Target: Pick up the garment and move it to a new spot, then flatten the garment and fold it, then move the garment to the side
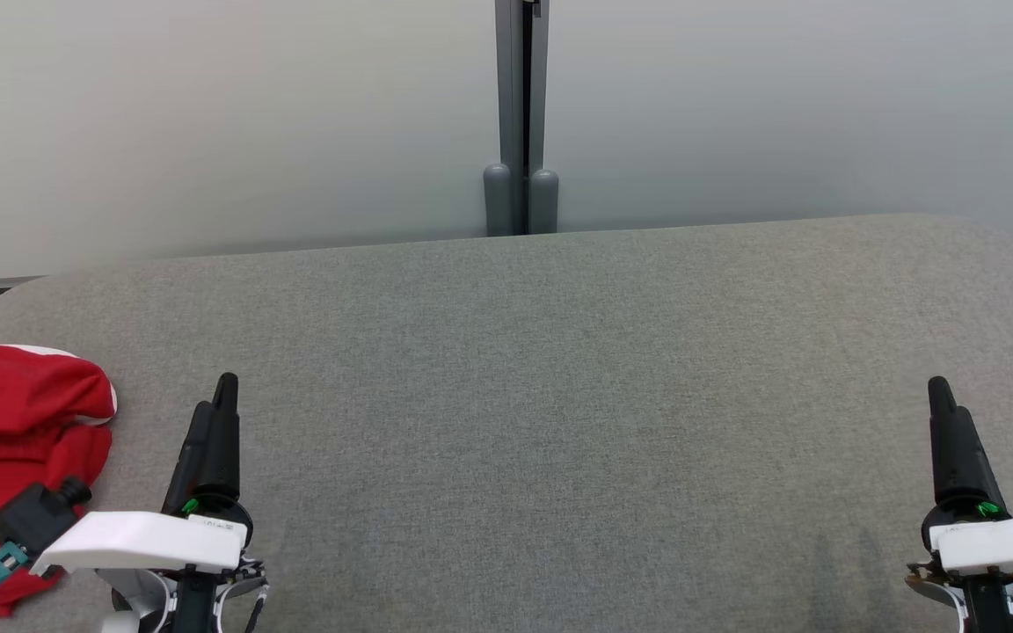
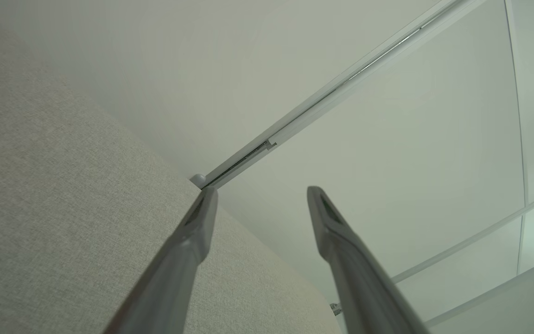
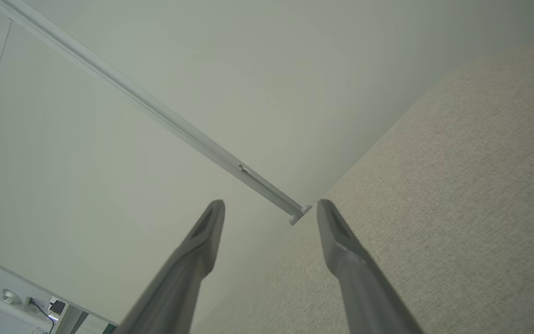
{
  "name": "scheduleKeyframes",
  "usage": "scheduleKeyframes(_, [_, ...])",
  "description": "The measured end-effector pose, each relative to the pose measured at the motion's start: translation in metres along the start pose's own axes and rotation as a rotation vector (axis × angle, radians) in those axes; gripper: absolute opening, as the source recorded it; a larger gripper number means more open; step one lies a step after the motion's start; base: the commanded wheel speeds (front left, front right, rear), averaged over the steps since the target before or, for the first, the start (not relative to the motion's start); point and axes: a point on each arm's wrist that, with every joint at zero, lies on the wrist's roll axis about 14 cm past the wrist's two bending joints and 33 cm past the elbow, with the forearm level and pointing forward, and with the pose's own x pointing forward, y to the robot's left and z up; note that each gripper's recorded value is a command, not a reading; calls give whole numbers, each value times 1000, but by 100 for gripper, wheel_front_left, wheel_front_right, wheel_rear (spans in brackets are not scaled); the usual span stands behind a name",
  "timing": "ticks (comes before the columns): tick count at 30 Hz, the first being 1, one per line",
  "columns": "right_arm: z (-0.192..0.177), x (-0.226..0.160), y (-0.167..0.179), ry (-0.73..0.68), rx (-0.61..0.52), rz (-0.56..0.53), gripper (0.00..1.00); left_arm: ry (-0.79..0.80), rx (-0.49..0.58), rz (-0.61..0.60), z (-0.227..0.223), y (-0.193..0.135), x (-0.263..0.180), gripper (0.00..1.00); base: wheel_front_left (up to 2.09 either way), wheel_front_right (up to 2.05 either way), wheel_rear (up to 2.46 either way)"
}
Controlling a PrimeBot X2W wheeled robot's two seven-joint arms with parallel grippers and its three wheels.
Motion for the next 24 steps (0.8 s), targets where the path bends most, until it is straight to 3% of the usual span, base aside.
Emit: scheduleKeyframes(24, [-17, -12, 9, 62, -386, 54, 100, 15, 419, -14, -4, 2, -5, 100, 0, 0, 0])
